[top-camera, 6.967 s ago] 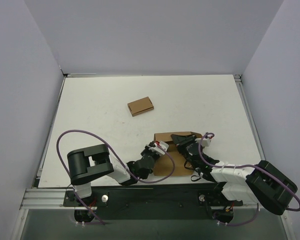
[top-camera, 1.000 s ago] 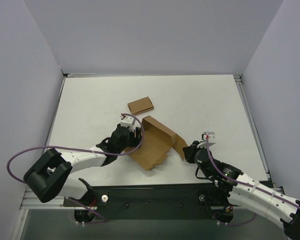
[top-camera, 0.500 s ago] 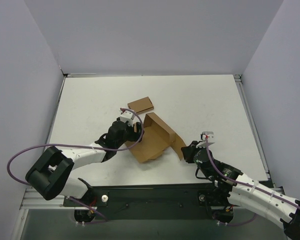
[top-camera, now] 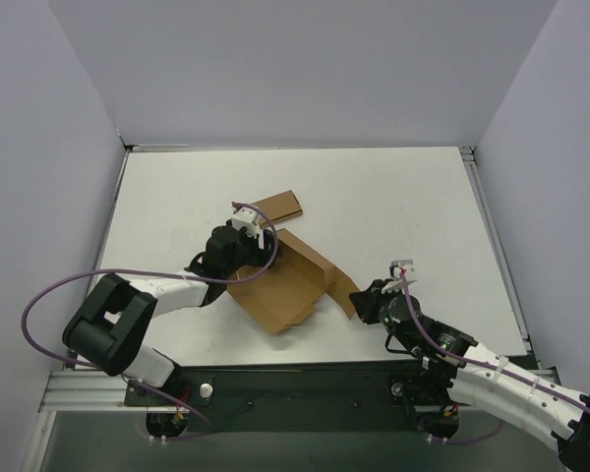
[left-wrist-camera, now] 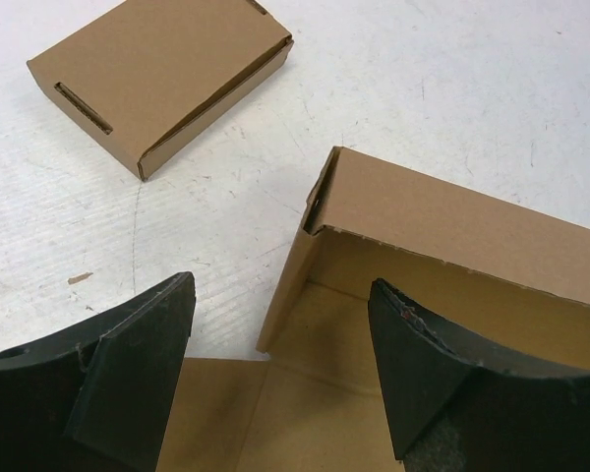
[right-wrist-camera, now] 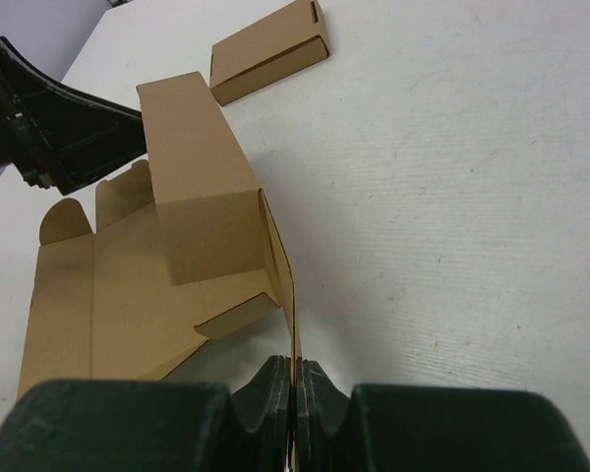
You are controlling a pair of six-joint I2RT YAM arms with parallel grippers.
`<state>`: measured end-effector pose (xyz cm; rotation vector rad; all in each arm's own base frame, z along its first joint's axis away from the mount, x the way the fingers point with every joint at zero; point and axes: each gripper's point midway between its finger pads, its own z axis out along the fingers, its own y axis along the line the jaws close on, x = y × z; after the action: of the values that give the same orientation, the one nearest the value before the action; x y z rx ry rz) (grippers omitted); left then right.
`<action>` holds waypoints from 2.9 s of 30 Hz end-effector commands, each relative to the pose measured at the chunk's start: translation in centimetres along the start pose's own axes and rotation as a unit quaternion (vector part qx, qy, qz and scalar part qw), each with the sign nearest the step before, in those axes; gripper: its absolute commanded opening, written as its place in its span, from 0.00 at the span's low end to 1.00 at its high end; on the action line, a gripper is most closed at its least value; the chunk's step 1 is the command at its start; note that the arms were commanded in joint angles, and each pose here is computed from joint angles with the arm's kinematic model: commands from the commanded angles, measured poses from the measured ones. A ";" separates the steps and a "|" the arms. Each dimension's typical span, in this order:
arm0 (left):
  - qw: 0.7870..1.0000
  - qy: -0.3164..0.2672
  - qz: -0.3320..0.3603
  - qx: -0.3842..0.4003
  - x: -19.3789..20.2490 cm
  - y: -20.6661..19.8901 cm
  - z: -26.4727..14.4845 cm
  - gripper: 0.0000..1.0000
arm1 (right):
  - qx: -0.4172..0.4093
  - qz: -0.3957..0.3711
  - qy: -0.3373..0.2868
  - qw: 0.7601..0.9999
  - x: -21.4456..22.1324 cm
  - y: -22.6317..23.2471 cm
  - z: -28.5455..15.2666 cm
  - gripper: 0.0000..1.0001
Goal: Fold the paper box
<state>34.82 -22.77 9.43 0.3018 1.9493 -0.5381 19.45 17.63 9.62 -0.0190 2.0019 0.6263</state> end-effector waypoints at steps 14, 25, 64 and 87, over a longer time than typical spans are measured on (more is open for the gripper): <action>0.998 -0.036 0.011 0.055 -0.2 -1.1 1.9 0.65 | -0.035 0.007 -0.017 0.999 -1.1 1.6 -0.1 0.00; 0.998 -0.040 0.015 0.055 0.4 -0.9 2.4 0.33 | -0.030 0.009 -0.019 0.999 -1.2 1.5 0.0 0.00; 0.998 -0.053 0.007 0.019 -0.3 -4.0 -5.5 0.69 | -0.014 -0.102 -0.003 0.995 -0.6 0.3 0.6 0.00; 0.991 -0.022 -0.126 -0.027 -6.9 -0.3 -7.5 0.80 | -0.016 -0.281 -0.053 0.958 -4.5 2.3 4.0 0.00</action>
<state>30.82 -18.46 15.28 0.0174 2.0120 -0.5904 22.27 19.12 9.33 -0.5629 1.8949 0.3117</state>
